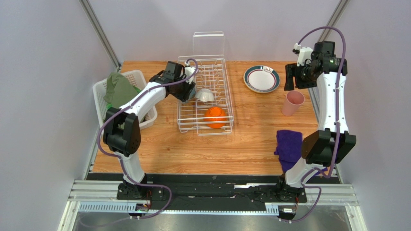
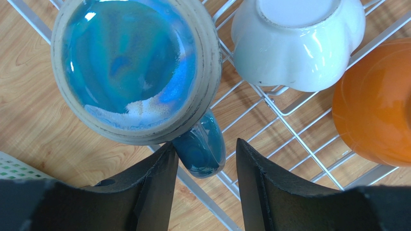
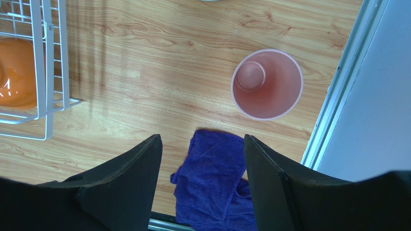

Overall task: Unload the mixed dishes from the dish rack
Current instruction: Pick up the cup from the dish rack.

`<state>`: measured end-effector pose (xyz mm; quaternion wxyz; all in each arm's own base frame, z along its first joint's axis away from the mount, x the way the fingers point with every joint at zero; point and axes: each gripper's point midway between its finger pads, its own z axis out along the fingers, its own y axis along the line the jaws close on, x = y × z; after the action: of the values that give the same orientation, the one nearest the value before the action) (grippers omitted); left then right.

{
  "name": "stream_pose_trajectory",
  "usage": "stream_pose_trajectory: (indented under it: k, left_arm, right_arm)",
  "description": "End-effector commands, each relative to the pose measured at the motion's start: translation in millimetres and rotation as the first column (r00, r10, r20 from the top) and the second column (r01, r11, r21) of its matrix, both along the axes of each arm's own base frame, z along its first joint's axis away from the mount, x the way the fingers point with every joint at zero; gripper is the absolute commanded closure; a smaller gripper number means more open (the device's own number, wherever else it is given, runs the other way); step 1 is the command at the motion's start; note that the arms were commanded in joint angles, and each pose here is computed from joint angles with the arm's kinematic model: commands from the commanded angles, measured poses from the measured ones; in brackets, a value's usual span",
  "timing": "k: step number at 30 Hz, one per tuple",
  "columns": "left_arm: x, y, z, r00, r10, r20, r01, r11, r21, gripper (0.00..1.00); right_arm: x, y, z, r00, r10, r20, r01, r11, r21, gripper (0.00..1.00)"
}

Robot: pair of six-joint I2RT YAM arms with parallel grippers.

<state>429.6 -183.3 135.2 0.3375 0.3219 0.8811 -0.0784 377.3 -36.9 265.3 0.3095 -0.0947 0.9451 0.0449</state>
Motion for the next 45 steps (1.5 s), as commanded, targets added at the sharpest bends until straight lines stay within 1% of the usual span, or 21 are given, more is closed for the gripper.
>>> stream_pose_trajectory:
  k: [1,9,11,13,18,22,28,29,31,32,33,34,36,37,38,45]
  left_arm:
    - [10,-11,8,1.000,0.007,0.024,-0.007,1.000,-0.011,0.44]
    - [19,-1,-11,0.994,0.112,0.002,-0.112,0.993,0.039,0.44]
    - [22,0,-12,0.991,0.134,0.006,-0.134,0.990,0.034,0.44]
    - [26,5,-15,0.987,0.162,0.019,-0.163,0.985,0.055,0.44]
    - [29,4,-13,0.983,0.180,0.035,-0.181,0.983,0.041,0.45]
    - [30,7,-18,0.981,0.192,0.036,-0.194,0.980,0.054,0.49]
    - [30,9,-19,0.978,0.202,0.053,-0.205,0.977,0.054,0.60]
    - [31,9,-19,0.979,0.199,0.053,-0.202,0.978,0.052,0.64]
    - [29,7,-18,0.981,0.189,0.047,-0.192,0.980,0.045,0.69]
    - [29,6,-18,0.981,0.188,0.047,-0.190,0.981,0.042,0.76]
    - [29,6,-17,0.981,0.187,0.047,-0.189,0.981,0.040,0.79]
    - [28,6,-16,0.982,0.185,0.046,-0.186,0.982,0.033,0.84]
    - [28,4,-13,0.982,0.181,0.050,-0.183,0.983,0.028,0.92]
    - [28,5,-12,0.982,0.185,0.048,-0.186,0.982,0.027,0.97]
    - [29,5,-10,0.981,0.186,0.052,-0.188,0.982,0.025,1.00]
    - [28,5,19,0.974,0.205,0.094,-0.205,0.979,-0.012,1.00]
  right_arm:
    - [1,2,13,0.998,0.016,0.065,-0.016,1.000,-0.005,0.34]
    - [-1,4,8,0.998,0.022,0.056,-0.022,1.000,0.000,0.34]
    - [-2,4,7,0.998,0.024,0.055,-0.024,1.000,0.002,0.34]
    - [-3,5,5,0.998,0.027,0.048,-0.027,1.000,0.003,0.34]
    - [-5,5,1,0.999,0.031,0.043,-0.031,0.999,0.005,0.34]
    - [-6,8,-2,0.999,0.037,0.033,-0.038,0.999,0.016,0.34]
    - [-7,9,-5,0.999,0.042,0.025,-0.043,0.999,0.025,0.34]
    - [-7,9,-7,0.999,0.042,0.020,-0.043,0.999,0.027,0.34]
    - [-7,10,-9,0.999,0.043,0.017,-0.043,0.999,0.029,0.34]
    - [-7,10,-9,0.999,0.043,0.015,-0.043,0.999,0.029,0.35]
    - [-7,10,-10,0.999,0.044,0.011,-0.045,0.999,0.030,0.35]
    - [-7,10,-9,0.999,0.044,0.015,-0.045,0.999,0.028,0.35]
    - [-7,10,-10,0.999,0.044,0.011,-0.045,0.999,0.030,0.35]
    - [-7,10,-10,0.999,0.044,0.011,-0.044,0.999,0.031,0.35]
    - [-7,10,-11,0.999,0.045,0.011,-0.045,0.998,0.032,0.35]
    - [-8,12,-14,0.999,0.051,0.004,-0.051,0.998,0.041,0.36]
